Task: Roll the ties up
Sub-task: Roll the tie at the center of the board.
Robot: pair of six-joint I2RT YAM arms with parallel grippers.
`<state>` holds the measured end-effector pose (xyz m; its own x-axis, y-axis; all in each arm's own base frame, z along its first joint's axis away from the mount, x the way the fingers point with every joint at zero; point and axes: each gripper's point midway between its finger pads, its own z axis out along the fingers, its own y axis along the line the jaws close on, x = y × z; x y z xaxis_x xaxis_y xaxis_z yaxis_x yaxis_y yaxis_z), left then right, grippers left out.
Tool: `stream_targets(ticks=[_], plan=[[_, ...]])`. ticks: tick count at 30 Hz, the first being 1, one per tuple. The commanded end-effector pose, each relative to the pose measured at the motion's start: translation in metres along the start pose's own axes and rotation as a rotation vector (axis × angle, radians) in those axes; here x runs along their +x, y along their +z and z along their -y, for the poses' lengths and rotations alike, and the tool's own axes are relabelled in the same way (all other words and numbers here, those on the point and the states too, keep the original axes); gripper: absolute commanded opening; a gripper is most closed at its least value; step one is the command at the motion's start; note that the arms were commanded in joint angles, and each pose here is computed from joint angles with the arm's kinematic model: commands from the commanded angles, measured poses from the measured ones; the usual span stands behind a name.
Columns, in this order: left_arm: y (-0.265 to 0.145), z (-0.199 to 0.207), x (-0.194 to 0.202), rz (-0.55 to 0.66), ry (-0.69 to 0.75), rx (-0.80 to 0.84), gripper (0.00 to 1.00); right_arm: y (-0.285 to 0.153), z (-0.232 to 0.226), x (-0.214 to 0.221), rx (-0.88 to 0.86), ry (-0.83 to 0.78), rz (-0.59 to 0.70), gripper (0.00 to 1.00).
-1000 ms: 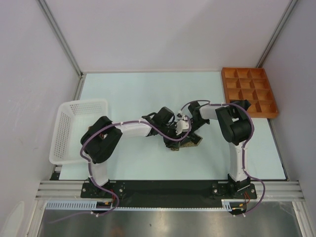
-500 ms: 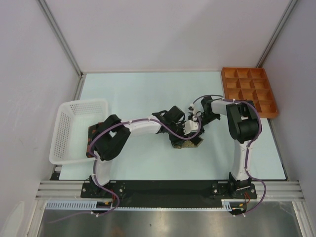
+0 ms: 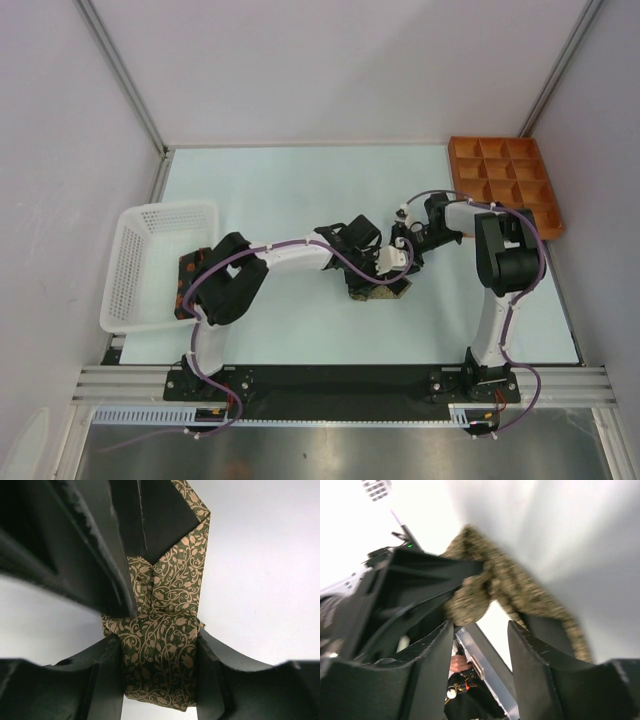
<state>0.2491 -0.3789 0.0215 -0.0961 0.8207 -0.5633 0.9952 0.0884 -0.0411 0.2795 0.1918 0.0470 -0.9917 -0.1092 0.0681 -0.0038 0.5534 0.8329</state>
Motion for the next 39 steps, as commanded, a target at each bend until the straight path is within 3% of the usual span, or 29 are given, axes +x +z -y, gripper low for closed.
stream_targets(ticks=[1,16,19,21,22,23,26,27,29,37,38,39], plan=[[0.022,0.0,0.066,-0.217,-0.005,0.002,0.12,-0.009,-0.039,0.006,-0.102,-0.106,0.023,0.53],[0.025,0.003,0.056,-0.157,-0.008,0.047,0.14,0.031,-0.019,0.023,-0.076,-0.106,-0.04,0.49],[0.025,0.002,0.056,-0.154,-0.01,0.046,0.15,0.037,-0.016,0.023,-0.063,-0.109,-0.044,0.4],[0.023,0.001,0.055,-0.145,-0.014,0.046,0.17,0.037,-0.007,0.021,-0.025,-0.11,-0.038,0.24],[0.023,0.0,0.055,-0.139,-0.023,0.046,0.19,0.038,0.0,0.022,-0.006,-0.092,-0.044,0.08],[0.021,-0.001,0.053,-0.132,-0.029,0.047,0.21,0.038,0.007,0.023,0.013,-0.084,-0.05,0.02],[0.015,-0.002,0.047,-0.088,-0.055,0.067,0.34,0.035,0.023,0.024,0.065,-0.051,-0.065,0.0],[0.009,-0.007,0.039,-0.05,-0.063,0.062,0.47,0.033,0.028,0.024,0.086,-0.051,-0.059,0.0],[0.001,-0.008,0.026,0.015,-0.066,0.069,0.6,0.031,0.034,0.024,0.121,-0.056,-0.058,0.0],[-0.043,-0.018,-0.029,0.282,-0.048,0.017,0.8,0.021,0.053,0.029,0.232,-0.044,-0.072,0.0],[-0.044,-0.016,-0.031,0.307,-0.044,0.026,0.88,0.02,0.055,0.028,0.246,-0.045,-0.069,0.0],[-0.046,-0.014,-0.034,0.324,-0.049,0.028,0.89,0.018,0.057,0.029,0.263,-0.04,-0.075,0.0]])
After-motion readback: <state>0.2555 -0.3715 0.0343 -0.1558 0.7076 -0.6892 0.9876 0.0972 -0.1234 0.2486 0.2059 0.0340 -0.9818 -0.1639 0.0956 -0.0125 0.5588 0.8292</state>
